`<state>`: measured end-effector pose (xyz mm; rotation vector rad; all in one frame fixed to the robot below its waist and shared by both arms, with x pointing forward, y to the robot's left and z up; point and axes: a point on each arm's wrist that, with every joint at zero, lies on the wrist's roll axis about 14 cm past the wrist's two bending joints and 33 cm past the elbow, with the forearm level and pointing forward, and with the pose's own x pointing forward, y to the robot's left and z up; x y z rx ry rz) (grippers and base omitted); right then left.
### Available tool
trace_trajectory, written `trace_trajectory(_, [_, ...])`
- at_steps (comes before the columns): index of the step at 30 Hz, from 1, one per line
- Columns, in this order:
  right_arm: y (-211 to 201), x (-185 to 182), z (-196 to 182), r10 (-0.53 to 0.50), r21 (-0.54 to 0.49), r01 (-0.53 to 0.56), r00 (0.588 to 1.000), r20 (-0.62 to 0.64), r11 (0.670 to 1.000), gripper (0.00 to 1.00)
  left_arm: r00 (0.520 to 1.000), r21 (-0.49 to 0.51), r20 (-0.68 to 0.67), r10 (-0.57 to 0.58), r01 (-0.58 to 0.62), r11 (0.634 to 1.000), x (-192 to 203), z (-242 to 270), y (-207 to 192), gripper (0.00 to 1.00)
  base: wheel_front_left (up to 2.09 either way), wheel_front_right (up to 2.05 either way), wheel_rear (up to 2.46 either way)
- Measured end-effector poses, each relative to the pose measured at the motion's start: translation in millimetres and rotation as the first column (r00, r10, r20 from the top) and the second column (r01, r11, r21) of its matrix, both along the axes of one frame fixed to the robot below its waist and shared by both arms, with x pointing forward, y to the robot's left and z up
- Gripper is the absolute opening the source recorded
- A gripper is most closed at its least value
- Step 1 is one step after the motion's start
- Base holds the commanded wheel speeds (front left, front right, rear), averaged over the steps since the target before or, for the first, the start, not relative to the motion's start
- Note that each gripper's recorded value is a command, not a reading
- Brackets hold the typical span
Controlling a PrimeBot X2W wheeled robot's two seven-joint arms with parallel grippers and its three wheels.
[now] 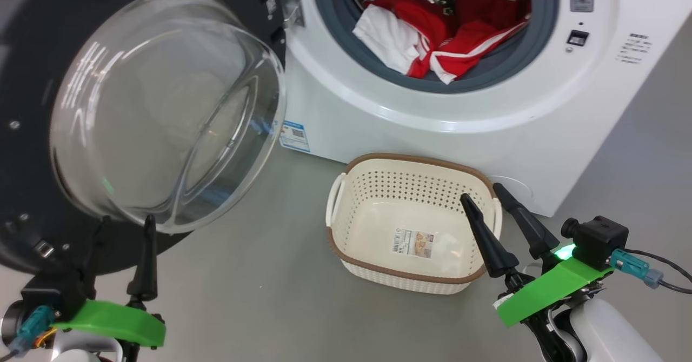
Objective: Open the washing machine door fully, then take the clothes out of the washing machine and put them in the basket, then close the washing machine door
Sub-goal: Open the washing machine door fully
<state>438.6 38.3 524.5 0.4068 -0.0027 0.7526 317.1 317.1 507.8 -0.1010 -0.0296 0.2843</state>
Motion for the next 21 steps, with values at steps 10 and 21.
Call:
trace_trajectory(10, [-36.2, 2.5, 3.2, -0.090, -0.011, 0.091, 0.996, 0.013, 0.996, 1.00, 0.991, -0.005, 0.067, -0.114, 0.115, 0.993, 24.5, 15.2, -46.8, 1.00, 0.00, 0.00, 0.00])
trace_trajectory(21, [-90.9, 3.1, 6.3, -0.229, -0.029, 0.230, 0.973, 0.029, 0.973, 1.00, 0.967, -0.029, 0.096, -0.235, 0.239, 0.971, 54.6, 18.1, -94.7, 1.00, 0.00, 0.00, 0.00])
